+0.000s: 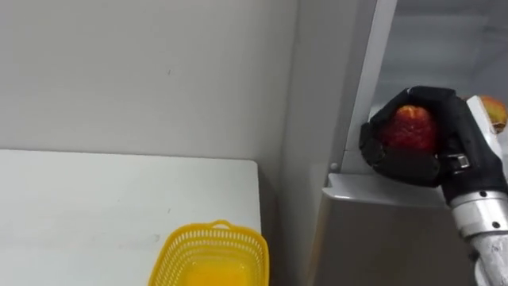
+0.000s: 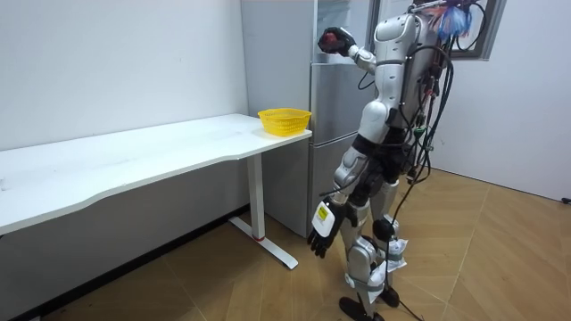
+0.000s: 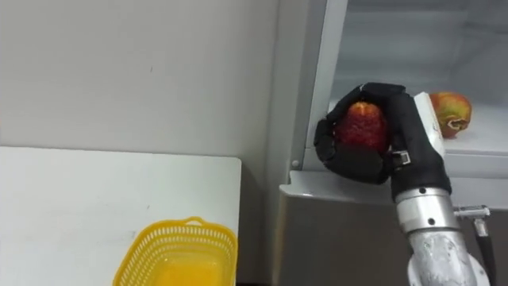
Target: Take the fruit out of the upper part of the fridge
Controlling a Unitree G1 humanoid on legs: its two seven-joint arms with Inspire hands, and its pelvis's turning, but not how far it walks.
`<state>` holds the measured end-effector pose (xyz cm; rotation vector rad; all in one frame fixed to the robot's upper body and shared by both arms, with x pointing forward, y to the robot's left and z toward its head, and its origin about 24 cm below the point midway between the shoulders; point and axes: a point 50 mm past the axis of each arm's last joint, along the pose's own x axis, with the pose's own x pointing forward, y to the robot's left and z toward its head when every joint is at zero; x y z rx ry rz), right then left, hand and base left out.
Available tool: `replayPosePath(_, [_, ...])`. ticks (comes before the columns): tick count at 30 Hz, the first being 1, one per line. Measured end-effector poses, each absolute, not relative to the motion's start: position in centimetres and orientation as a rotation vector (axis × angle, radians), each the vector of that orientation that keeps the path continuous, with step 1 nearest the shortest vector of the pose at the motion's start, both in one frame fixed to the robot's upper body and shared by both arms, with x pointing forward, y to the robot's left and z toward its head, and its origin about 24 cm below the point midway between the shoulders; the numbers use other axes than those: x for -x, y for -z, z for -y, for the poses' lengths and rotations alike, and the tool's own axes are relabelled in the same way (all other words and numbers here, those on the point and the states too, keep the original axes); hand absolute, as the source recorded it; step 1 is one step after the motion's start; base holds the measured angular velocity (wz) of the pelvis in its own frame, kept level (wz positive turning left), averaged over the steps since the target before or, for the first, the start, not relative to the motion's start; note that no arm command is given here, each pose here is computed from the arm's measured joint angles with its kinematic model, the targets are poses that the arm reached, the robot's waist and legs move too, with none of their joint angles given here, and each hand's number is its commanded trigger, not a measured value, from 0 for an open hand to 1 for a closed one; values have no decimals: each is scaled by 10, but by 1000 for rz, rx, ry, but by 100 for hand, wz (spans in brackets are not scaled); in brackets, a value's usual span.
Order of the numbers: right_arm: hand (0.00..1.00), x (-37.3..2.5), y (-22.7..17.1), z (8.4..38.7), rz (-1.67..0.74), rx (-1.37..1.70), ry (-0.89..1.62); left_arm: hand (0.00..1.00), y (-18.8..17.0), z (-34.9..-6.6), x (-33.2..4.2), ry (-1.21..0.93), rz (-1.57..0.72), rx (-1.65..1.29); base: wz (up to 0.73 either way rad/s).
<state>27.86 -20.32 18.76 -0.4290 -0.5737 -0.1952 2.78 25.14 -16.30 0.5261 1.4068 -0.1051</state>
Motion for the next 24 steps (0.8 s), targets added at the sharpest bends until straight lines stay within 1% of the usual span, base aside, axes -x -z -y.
replayPosePath(4, [100,-264,-191,196,669,442,268,0,165,-249,-20,99,-1431,-511,0])
replayPosePath(9, [100,-237,-194,186,810,502,347,0,167,-244,-13,98,-1438,-502,0])
replayPosePath(15, [100,-220,-206,175,952,525,381,0,169,-240,-10,122,-1449,-493,-3])
replayPosePath(19, [100,-216,-207,158,1006,534,329,0,169,-240,-14,143,-1447,-502,-2])
replayPosePath(24, [100,-213,-198,130,1020,587,194,0,170,-237,-27,203,-1425,-540,0])
